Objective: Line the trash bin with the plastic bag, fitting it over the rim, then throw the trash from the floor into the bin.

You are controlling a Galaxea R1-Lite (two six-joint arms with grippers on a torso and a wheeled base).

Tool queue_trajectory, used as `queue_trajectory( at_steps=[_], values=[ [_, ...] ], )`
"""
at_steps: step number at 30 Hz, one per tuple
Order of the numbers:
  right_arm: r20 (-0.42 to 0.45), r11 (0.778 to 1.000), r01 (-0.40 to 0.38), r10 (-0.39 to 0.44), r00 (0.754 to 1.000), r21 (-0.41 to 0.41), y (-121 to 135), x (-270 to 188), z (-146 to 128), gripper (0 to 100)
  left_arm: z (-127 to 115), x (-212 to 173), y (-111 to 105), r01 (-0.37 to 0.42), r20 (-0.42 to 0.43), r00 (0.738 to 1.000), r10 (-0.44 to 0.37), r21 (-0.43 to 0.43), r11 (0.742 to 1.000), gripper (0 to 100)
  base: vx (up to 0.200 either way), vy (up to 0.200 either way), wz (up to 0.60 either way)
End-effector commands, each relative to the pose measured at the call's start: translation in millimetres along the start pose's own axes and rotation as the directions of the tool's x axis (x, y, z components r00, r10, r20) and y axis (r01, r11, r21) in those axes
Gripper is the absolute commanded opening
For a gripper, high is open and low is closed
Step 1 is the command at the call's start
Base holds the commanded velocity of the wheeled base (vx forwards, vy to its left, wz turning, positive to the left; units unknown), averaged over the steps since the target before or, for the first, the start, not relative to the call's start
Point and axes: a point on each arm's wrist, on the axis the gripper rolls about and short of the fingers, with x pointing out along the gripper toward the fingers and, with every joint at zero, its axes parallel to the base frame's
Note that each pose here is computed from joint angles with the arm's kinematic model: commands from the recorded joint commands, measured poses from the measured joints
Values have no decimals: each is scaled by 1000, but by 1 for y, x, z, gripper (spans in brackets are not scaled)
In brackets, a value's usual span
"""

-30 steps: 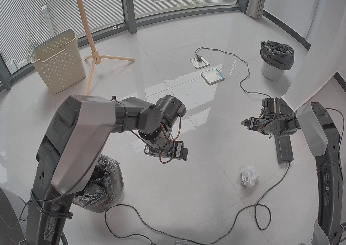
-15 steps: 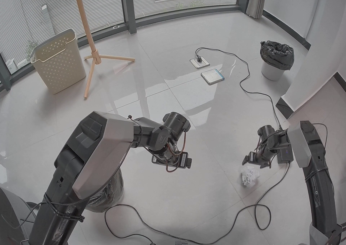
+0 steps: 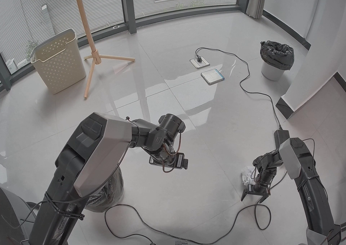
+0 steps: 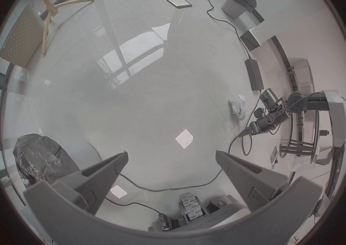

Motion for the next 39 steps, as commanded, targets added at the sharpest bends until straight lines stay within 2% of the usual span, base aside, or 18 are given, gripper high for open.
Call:
queue_trajectory(
  at_steps=[1,7,13,15,17,20,25,31,39],
  values=[
    [-24,1000,6,-6,1000,3,-2,10,-3,100,0,1,2,-2,-2,1000,2,-4,1000,100,0,0,0],
    [-24,1000,8,-8,1000,2,-1,11,-4,100,0,2,2,0,-5,1000,0,-4,1000,100,0,0,0],
    [51,1000,2,-2,999,6,0,12,4,100,0,2,2,3,-5,1000,-3,-4,1000,100,0,0,0],
    [124,1000,0,-2,992,20,2,11,11,100,-1,2,1,4,-6,1000,-4,-3,1000,100,0,0,0],
    [188,999,31,-35,982,25,3,10,16,100,-1,2,1,4,-7,1000,-4,-3,1000,100,0,0,0],
    [235,997,69,-73,969,27,3,10,20,100,-1,3,2,3,-9,1000,-3,-3,1000,100,0,0,0],
    [287,998,62,-69,956,33,6,9,24,100,-2,4,1,3,-10,1000,-3,-2,1000,100,0,0,0],
    [299,998,58,-62,952,23,13,3,25,100,-2,4,1,3,-12,1000,-3,0,1000,100,0,0,0],
    [378,999,32,-28,925,-2,30,-45,32,100,-4,8,2,2,-21,1000,-2,0,1000,100,0,0,0]
  ],
)
